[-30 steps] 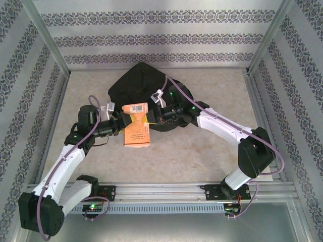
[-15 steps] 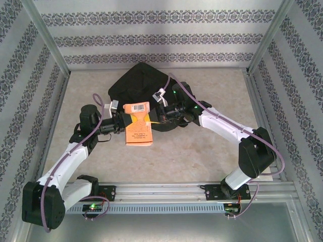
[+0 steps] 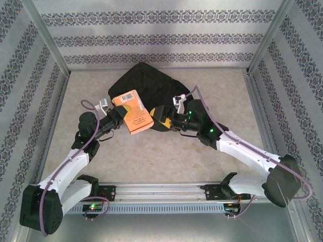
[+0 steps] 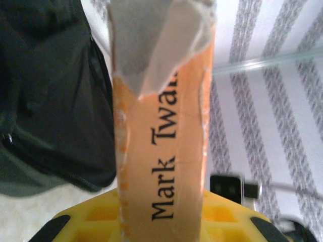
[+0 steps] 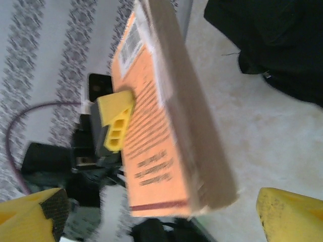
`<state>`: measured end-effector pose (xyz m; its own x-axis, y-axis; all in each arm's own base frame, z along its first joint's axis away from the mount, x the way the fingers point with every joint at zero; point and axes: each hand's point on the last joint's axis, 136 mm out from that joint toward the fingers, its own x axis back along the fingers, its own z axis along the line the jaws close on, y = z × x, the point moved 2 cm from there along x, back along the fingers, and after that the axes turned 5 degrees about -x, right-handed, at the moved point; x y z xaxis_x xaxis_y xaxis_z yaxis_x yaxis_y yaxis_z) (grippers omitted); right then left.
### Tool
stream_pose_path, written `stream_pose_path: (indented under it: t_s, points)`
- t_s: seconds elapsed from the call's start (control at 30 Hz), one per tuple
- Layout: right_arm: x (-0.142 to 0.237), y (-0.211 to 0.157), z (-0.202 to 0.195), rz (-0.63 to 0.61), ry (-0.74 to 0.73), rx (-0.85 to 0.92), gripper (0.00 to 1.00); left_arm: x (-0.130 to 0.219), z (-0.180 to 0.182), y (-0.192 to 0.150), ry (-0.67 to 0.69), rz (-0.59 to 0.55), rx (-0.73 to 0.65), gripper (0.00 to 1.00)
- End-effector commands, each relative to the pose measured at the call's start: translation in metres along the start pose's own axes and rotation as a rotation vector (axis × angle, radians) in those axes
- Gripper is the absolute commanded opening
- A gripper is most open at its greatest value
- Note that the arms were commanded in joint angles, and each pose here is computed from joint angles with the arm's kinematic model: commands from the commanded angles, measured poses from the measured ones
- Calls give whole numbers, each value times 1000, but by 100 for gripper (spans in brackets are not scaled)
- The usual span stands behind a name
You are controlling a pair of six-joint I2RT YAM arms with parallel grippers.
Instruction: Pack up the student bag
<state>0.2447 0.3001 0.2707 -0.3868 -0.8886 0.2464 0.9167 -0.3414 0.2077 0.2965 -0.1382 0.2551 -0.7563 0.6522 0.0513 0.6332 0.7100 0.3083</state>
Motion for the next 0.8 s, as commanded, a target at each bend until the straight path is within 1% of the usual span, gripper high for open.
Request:
stream_pose_path:
  t_s: [0.0, 0.07, 0.23, 0.5, 0.57, 0.63, 0.7, 0.73, 0.77]
  points:
    - [-5, 11, 14, -170, 119, -143, 98, 6, -33, 31, -119, -273, 43, 0]
    - [-13, 6, 17, -167, 156, -170, 97, 4, -41, 31, -132, -309, 46, 0]
    - [-27, 1, 14, -192, 195, -228, 98, 9, -42, 33, -137, -385, 72, 0]
    - [-50, 5, 18, -193, 268, -255, 97, 3, -41, 27, -148, -371, 108, 0]
    - [-57, 9, 19, -207, 285, -254, 93, 4, -38, 25, -145, -372, 121, 0]
    - [-61, 13, 19, -221, 309, -257, 85, 5, -36, 24, -143, -373, 128, 0]
    - [-66, 15, 22, -225, 329, -253, 76, 4, -34, 23, -138, -370, 133, 0]
    - [-69, 15, 21, -225, 330, -255, 69, 4, -33, 22, -135, -367, 138, 0]
    - [-71, 16, 22, -224, 334, -251, 65, 4, -31, 21, -130, -364, 141, 0]
